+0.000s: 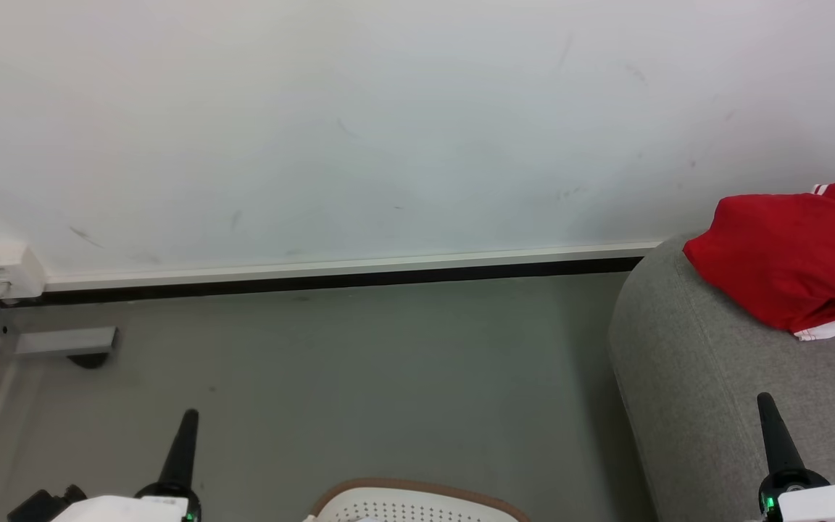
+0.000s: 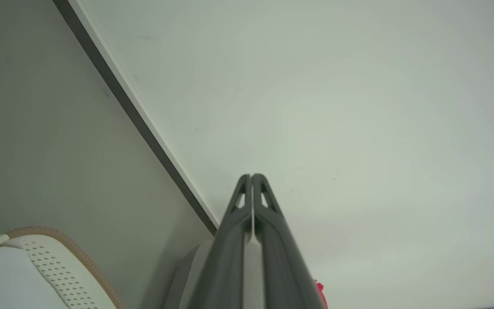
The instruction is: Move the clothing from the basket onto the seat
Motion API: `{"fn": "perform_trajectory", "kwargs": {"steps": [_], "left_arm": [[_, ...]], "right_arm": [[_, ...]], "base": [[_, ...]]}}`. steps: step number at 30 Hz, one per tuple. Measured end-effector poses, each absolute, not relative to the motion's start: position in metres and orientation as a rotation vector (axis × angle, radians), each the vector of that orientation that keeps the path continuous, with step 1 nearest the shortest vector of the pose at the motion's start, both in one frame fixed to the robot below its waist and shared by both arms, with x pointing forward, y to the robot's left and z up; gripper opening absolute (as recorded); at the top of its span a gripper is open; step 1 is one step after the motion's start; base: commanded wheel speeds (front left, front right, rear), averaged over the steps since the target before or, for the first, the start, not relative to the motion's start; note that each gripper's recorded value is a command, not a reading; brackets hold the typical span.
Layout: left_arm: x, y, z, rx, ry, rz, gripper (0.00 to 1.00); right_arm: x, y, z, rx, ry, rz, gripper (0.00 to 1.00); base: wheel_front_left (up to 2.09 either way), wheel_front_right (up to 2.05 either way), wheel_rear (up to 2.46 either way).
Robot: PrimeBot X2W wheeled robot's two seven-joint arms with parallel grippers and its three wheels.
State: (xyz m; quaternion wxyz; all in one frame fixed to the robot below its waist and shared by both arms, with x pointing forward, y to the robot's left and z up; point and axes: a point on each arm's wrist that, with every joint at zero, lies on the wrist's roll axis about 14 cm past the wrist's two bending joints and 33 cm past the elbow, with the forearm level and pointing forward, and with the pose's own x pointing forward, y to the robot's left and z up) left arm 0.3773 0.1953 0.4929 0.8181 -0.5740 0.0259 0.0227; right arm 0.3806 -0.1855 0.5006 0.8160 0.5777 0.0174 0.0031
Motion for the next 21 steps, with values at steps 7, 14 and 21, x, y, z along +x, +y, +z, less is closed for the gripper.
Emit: {"fn": "perform_trajectory", "kwargs": {"steps": [7, 14, 21], "left_arm": [[0.3783, 0.1957, 0.4933, -1.285, 0.054, 0.045, 0.00], [0.3807, 0.1960, 0.4955, -1.344, 0.048, 0.039, 0.00], [0.3825, 0.1978, 0.4978, -1.396, 0.036, 0.034, 0.00]], "right_arm": [[0.3814, -0.1875, 0.5004, 1.292, 0.037, 0.002, 0.00], [0.3822, -0.1897, 0.5004, 1.346, 0.033, -0.004, 0.00], [0.3839, -0.1911, 0.5018, 1.395, 0.030, -0.002, 0.00]], "base": [[0.00, 0.00, 0.00], [0.00, 0.00, 0.00], [0.00, 0.00, 0.00]]}}
